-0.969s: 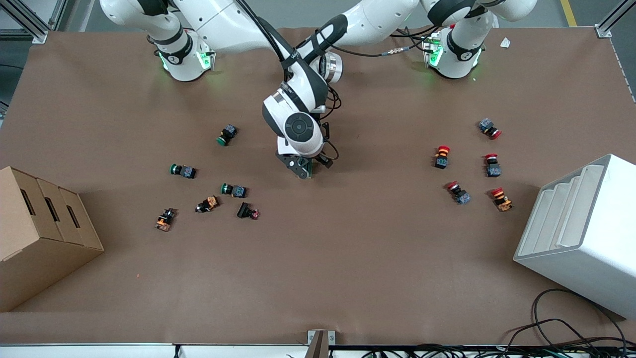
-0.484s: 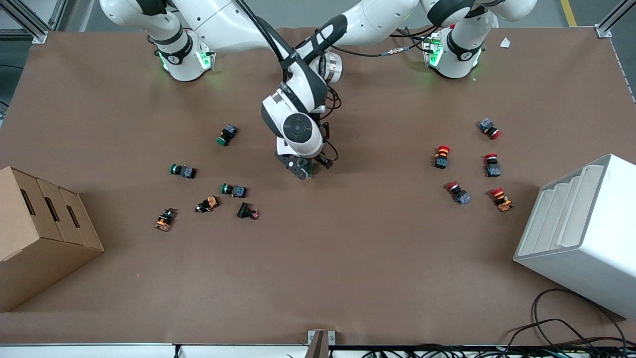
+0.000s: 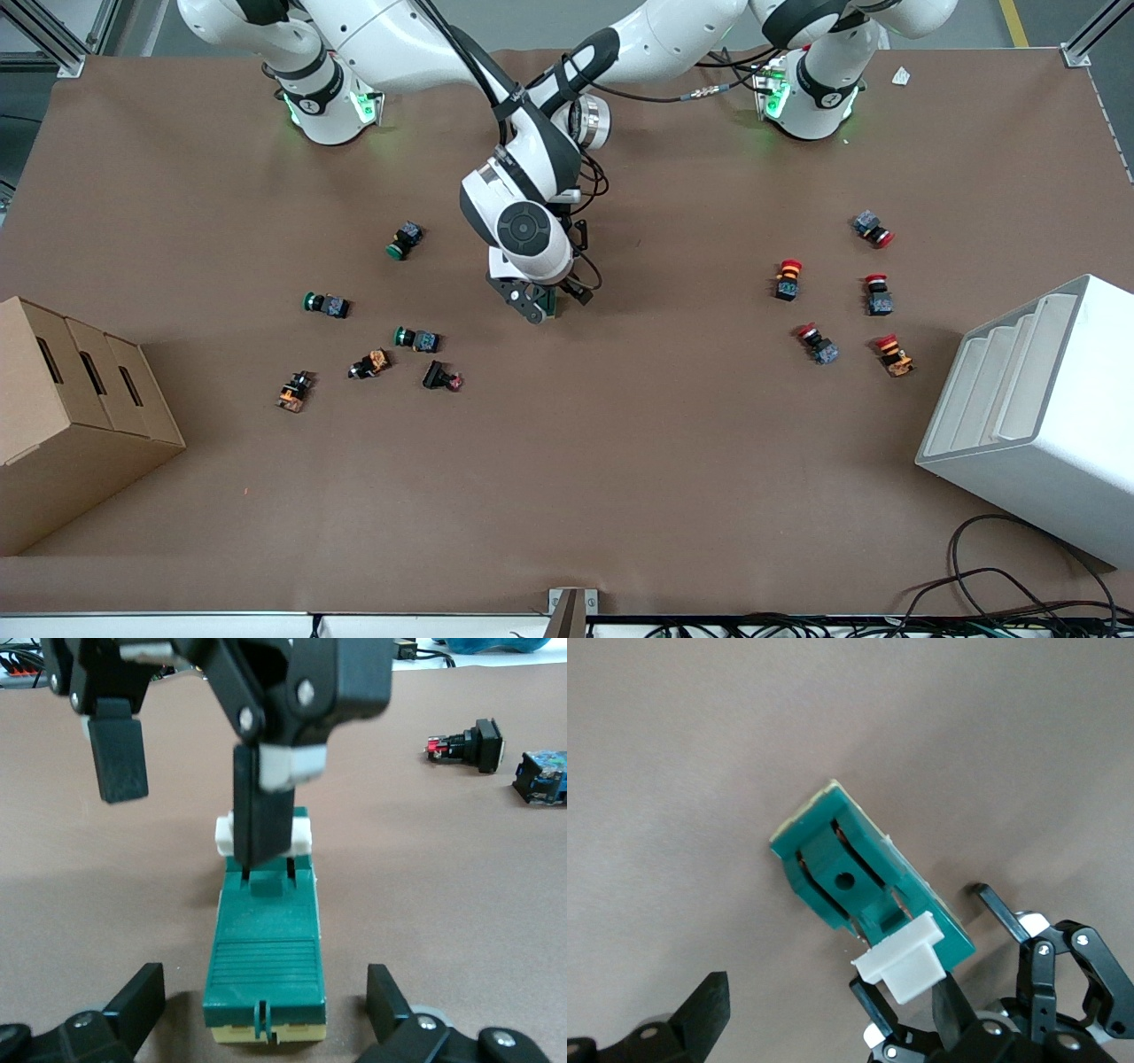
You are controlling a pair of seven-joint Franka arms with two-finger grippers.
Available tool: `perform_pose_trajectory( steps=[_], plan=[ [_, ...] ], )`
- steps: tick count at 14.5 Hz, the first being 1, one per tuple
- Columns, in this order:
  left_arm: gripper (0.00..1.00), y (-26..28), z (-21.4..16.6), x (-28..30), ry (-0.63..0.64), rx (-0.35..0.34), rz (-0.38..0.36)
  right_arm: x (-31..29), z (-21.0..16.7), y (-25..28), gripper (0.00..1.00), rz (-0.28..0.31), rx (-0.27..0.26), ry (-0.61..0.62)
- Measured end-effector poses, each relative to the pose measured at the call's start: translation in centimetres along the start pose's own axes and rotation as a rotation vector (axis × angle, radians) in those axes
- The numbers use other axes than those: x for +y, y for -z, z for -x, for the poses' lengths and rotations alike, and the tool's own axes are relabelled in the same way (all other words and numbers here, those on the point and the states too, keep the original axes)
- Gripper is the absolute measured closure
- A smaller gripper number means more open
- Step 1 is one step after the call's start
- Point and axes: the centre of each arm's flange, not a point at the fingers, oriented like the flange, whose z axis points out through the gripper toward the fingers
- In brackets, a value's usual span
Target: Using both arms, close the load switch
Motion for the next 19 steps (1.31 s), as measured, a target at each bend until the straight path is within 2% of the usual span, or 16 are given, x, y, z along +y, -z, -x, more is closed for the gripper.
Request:
perform_pose_trajectory(
  steps=[2, 10, 19],
  plan=[
    [0.0, 0.0, 0.0, 0.0, 0.0, 0.0, 0.0, -0.7, -1.5, 0.2, 0.0, -0.038, 0.016, 0.005],
    [0.0, 0.0, 0.0, 0.0, 0.0, 0.0, 0.0, -1.6, -4.5, -0.2, 0.0, -0.064, 0.022, 0.002],
    [0.0, -0.1, 0.0, 0.0, 0.001, 0.0, 0.0, -2.3, -5.4, -0.6, 0.0, -0.052, 0.014, -0.008]
  ],
)
